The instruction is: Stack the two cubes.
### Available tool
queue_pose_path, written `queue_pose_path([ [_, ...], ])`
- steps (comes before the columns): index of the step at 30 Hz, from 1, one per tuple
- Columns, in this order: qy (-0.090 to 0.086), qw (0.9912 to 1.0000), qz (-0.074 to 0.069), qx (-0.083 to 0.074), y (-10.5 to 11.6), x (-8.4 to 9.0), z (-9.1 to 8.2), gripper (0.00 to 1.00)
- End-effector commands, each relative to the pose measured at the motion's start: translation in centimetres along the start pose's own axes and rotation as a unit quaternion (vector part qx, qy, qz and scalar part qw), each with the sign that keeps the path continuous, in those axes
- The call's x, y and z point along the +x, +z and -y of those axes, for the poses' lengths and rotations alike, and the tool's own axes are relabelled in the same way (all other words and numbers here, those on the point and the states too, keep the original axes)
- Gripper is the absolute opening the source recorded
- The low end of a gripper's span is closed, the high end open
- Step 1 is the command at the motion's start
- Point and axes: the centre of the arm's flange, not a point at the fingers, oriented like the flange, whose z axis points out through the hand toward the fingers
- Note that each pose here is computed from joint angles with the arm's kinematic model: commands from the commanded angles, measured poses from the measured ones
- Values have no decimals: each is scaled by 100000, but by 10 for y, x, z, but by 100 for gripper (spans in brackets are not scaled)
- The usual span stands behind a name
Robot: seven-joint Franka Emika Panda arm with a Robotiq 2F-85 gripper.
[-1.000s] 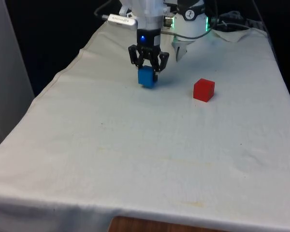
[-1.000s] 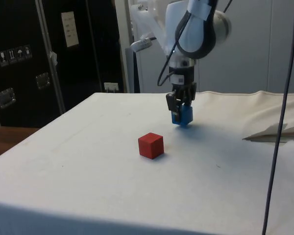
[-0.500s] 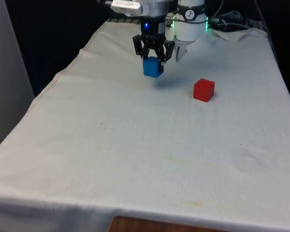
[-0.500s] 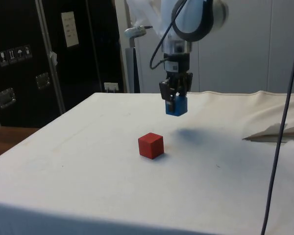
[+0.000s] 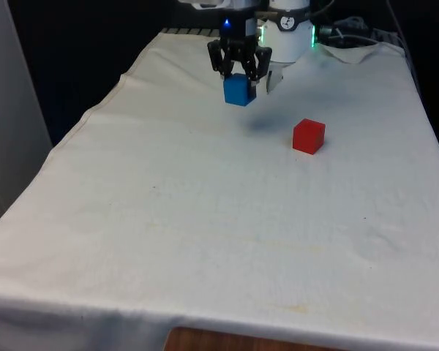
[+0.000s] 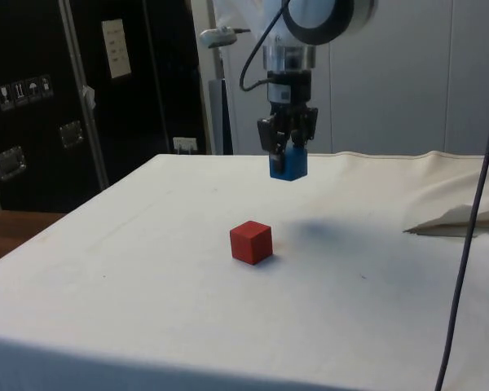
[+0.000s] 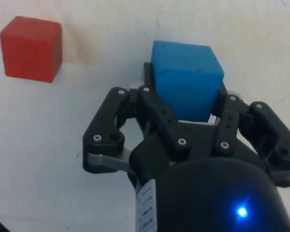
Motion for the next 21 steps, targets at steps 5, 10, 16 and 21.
queue_pose_path([
  [5, 863, 99996, 79, -222, -4, 2, 12, 2],
  [10, 1435, 99990, 156, -26, -6, 2, 23, 2],
  [16, 1604, 99987, 194, 104, -11, 0, 41, 2],
  [21, 1484, 99989, 125, 130, -14, -2, 52, 2],
])
